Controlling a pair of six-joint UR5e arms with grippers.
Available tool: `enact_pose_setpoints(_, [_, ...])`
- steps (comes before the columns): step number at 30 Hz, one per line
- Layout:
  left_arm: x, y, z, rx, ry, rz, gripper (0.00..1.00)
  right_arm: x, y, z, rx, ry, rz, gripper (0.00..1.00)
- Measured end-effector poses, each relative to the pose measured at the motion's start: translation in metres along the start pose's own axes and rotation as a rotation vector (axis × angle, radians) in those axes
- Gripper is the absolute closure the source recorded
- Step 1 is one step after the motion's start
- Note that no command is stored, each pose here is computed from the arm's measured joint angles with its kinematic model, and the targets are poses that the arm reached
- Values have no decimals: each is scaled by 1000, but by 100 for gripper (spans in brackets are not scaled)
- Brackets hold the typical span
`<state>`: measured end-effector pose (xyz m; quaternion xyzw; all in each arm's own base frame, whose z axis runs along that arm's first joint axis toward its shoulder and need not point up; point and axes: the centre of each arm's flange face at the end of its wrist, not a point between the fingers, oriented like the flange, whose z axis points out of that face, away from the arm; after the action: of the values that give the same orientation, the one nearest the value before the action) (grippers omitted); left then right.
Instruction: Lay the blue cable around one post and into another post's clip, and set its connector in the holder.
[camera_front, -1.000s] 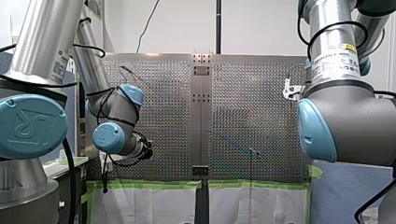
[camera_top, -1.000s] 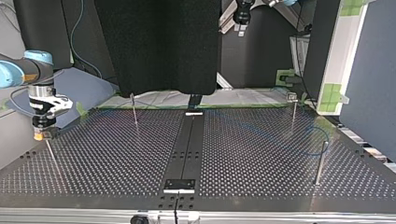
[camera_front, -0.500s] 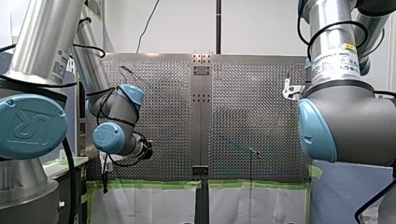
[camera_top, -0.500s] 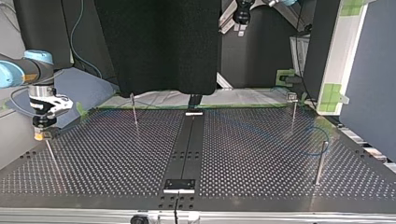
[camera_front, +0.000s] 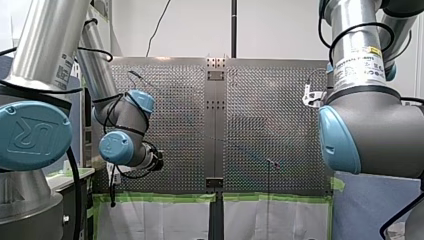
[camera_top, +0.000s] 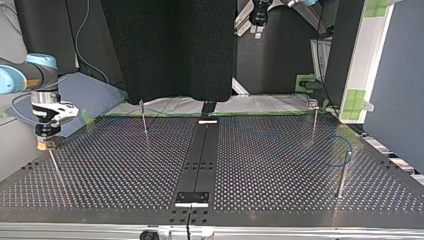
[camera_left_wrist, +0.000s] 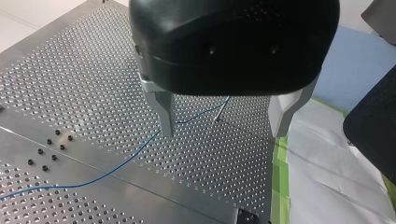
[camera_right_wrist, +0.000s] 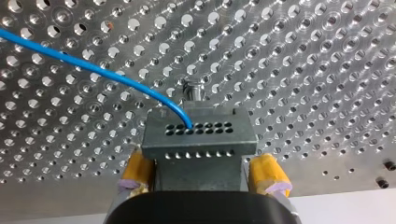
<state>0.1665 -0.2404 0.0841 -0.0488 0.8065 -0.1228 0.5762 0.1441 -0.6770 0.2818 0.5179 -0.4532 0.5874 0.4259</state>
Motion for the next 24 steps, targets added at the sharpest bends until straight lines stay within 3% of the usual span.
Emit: enact_pose_setpoints(24, [0,0,0,1,0,0,0,-1,1,-1,-6,-5,1,1])
